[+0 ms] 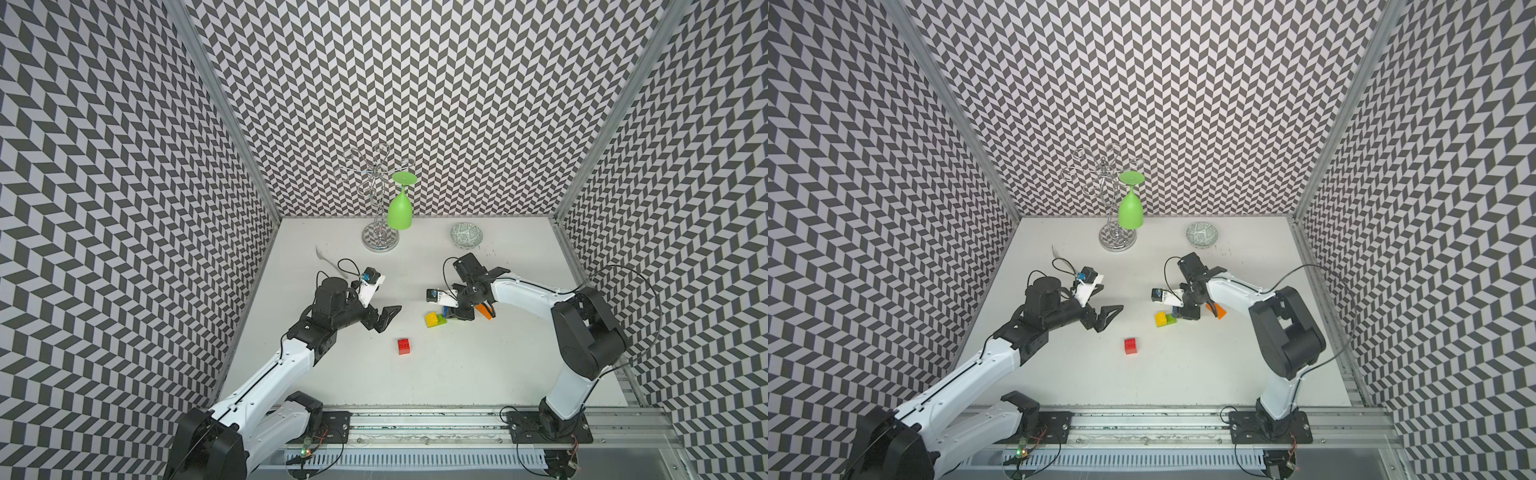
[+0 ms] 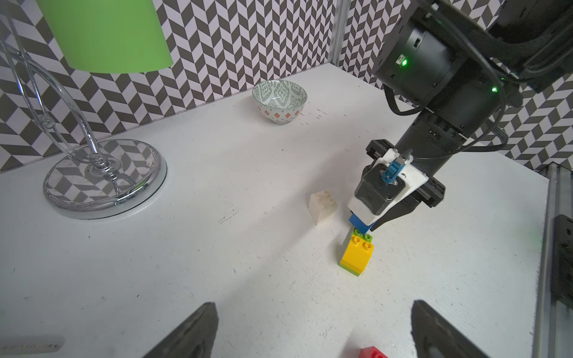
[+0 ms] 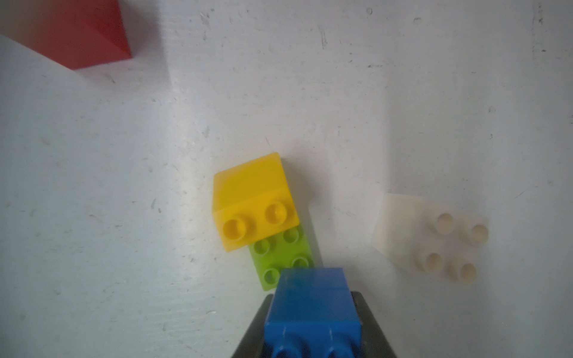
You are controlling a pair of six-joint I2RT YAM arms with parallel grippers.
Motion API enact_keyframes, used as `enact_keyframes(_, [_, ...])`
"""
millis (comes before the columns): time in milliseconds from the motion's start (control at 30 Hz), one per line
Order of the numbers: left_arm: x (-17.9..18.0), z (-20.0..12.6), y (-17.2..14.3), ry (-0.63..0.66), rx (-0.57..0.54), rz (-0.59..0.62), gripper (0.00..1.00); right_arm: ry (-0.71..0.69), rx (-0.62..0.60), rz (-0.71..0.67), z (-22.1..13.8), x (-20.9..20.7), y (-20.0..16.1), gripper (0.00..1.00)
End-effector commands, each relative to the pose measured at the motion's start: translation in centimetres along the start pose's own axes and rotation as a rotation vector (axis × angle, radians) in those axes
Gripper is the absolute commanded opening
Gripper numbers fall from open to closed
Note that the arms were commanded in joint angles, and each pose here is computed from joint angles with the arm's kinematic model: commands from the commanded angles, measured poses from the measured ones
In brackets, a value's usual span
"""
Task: Assemble a fork with lego
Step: Assemble the lego brick with the lego brick.
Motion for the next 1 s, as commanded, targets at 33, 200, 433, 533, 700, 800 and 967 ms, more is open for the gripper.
enact_keyframes(33, [-0.2, 0.0, 0.7, -0.010, -0.018, 0.024, 0.99, 0.000, -0.012, -0.028, 0.1, -0.2, 0.6, 0.00])
enact_keyframes(200, [-0.1, 0.0, 0.7, -0.008, -0.018, 0.026, 0.99, 0.011, -0.020, -0.042, 0.0, 0.3, 0.7, 0.00])
enact_keyframes(433, [-0.1, 0.0, 0.6, -0.006, -0.017, 0.024, 0.99, 0.016, -0.020, -0.054, -0.2, 0.7, 0.7, 0.00])
enact_keyframes(533, [-0.1, 0.0, 0.6, -0.006, -0.017, 0.024, 0.98, 0.020, -0.026, -0.057, -0.4, 1.1, 0.7, 0.00])
enact_keyframes(700, [-0.1, 0.1, 0.6, -0.008, -0.016, 0.023, 0.99, 0.028, -0.043, -0.062, -0.8, 1.7, 0.9, 0.00])
enact_keyframes(800, [-0.1, 0.1, 0.6, -0.008, -0.015, 0.022, 0.98, 0.027, -0.037, -0.060, -0.8, 1.9, 0.9, 0.00])
enact_keyframes(967, [-0.1, 0.2, 0.5, -0.008, -0.013, 0.020, 0.99, 0.009, -0.050, -0.055, -1.3, 1.7, 1.2, 0.00])
Point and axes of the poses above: each gripper's point midway between its finger pads, its own z axis out along the fingers, its own x axis along the line the jaws close on, y = z × x, the point moved 7 cm from there along -z, back along the fingers
